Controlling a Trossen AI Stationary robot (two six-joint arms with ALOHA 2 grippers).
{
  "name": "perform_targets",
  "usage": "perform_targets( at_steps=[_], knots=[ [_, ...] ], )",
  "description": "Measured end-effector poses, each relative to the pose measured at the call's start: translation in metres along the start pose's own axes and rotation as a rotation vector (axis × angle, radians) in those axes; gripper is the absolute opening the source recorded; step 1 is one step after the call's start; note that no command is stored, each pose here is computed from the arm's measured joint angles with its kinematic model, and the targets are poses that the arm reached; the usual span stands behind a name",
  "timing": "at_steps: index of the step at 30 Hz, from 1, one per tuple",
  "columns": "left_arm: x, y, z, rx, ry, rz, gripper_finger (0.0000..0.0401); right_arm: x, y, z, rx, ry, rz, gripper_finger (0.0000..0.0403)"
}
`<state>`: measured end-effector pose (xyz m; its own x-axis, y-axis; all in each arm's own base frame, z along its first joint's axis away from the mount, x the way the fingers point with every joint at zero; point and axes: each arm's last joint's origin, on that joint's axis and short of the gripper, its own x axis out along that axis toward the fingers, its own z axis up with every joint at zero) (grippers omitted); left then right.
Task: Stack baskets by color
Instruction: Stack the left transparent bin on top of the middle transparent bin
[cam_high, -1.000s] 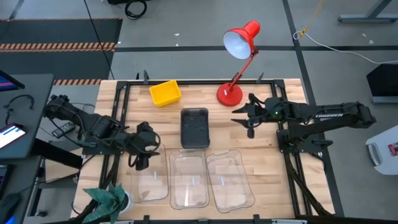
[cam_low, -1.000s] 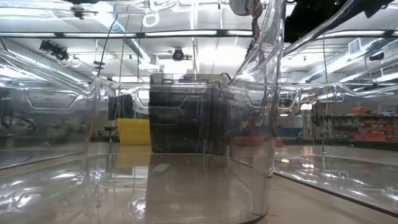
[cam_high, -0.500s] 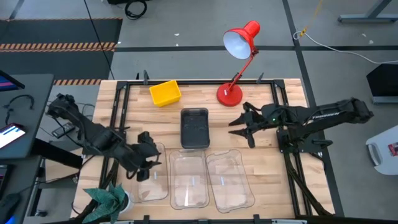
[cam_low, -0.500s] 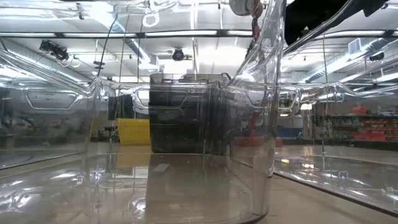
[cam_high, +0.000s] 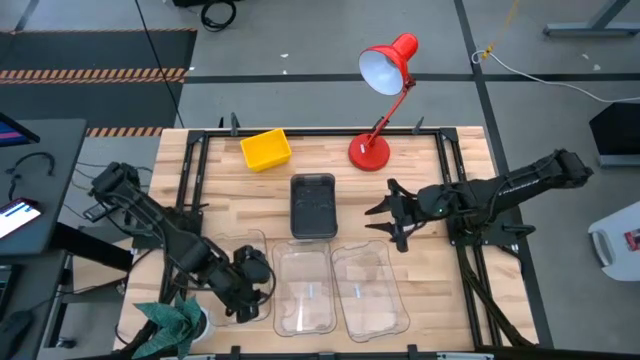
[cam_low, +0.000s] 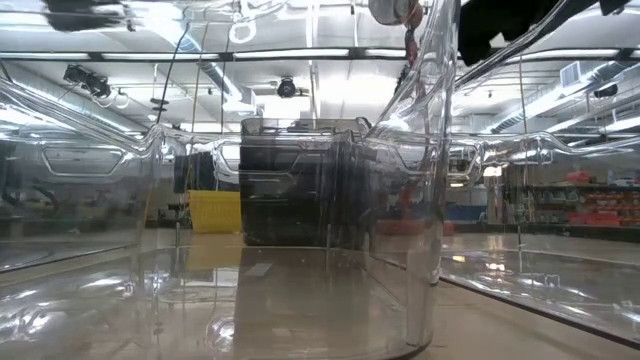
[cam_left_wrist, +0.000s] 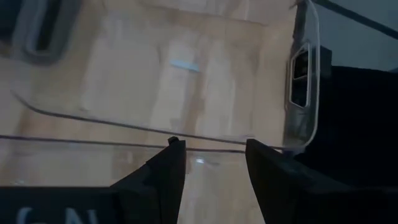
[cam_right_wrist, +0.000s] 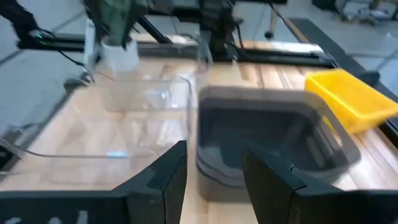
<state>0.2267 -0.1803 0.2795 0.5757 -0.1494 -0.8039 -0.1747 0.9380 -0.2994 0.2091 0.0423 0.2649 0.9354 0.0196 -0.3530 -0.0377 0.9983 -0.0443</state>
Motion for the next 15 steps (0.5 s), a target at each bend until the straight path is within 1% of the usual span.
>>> perform_targets(
  at_steps=[5,9,13,15],
  knots=[
    [0.006,-0.012,-0.005,-0.035,0.018,-0.017,0.0163,-0.002,0.01,0.004,-0.031,-0.039,0.04,0.0156],
    [-0.002,-0.027,-0.002,-0.034,-0.023,-0.04,0.0146,-0.003,0.014,0.004,-0.043,-0.05,0.02,0.0156],
    [-0.008,-0.037,0.0,-0.045,-0.05,-0.037,0.0135,-0.004,0.017,0.004,-0.05,-0.049,0.011,0.0156],
    [-0.008,-0.04,-0.002,-0.049,-0.034,-0.016,0.0131,-0.004,0.019,0.004,-0.052,-0.053,0.017,0.0156]
  ],
)
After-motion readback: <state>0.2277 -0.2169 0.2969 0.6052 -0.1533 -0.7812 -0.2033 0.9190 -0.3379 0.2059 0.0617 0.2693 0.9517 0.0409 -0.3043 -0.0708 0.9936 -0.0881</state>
